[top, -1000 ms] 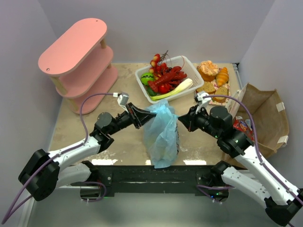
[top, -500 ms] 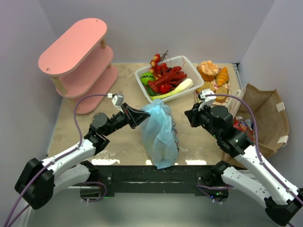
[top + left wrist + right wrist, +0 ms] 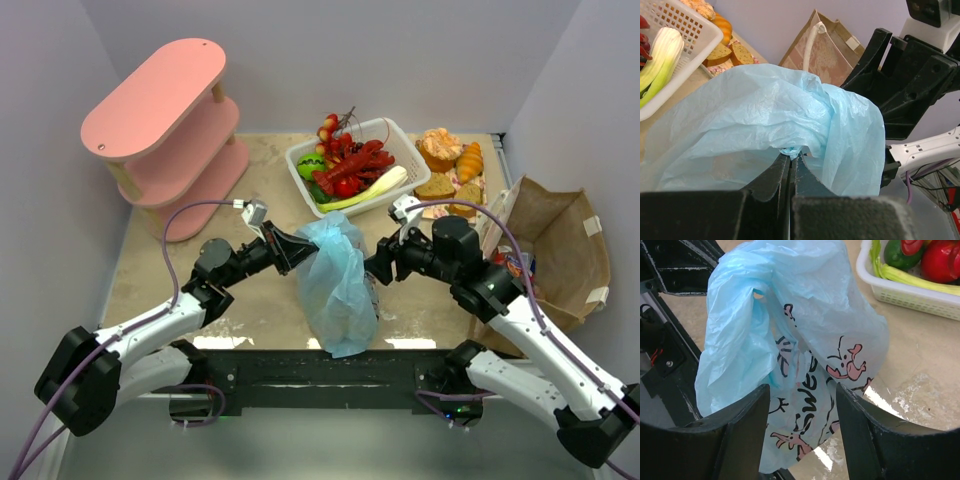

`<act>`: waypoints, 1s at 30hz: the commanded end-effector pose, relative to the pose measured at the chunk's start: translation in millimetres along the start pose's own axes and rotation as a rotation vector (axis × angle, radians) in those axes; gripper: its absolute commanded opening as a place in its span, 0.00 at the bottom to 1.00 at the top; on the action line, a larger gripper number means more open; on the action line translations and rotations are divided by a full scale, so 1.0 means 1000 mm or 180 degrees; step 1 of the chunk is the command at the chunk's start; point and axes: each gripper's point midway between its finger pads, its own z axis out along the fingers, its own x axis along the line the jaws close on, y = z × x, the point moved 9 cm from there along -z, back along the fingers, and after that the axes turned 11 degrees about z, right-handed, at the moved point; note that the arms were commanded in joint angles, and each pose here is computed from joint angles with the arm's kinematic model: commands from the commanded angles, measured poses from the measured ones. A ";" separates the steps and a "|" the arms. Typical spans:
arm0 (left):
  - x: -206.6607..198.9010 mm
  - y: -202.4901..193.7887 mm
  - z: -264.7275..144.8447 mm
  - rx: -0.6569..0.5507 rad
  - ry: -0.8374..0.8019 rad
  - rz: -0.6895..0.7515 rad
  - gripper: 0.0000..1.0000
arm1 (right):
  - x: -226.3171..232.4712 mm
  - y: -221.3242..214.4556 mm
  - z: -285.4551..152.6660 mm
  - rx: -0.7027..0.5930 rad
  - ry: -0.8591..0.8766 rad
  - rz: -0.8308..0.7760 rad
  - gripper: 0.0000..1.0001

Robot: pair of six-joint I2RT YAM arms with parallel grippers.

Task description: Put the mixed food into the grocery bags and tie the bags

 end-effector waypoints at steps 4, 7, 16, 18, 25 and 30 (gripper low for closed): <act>0.000 0.004 0.000 -0.0109 -0.0058 0.0073 0.00 | 0.007 -0.008 -0.004 0.0053 0.0328 -0.0059 0.59; 0.000 0.004 0.001 -0.0106 -0.0063 0.0059 0.00 | 0.008 -0.009 -0.003 -0.0056 0.0439 -0.0075 0.61; -0.002 0.003 0.000 -0.0101 -0.0138 0.0035 0.00 | 0.008 0.000 0.008 -0.0466 0.0566 -0.0234 0.61; -0.003 0.002 0.001 -0.0101 -0.0166 0.0023 0.00 | 0.009 0.001 0.009 -0.0568 0.0627 -0.0273 0.60; -0.003 -0.001 0.001 -0.0111 -0.0224 -0.0044 0.00 | 0.008 -0.002 0.020 -0.0645 0.0761 -0.0326 0.60; -0.004 -0.004 0.002 -0.0118 -0.0311 -0.0122 0.00 | 0.006 -0.005 0.029 -0.0713 0.0798 -0.0278 0.54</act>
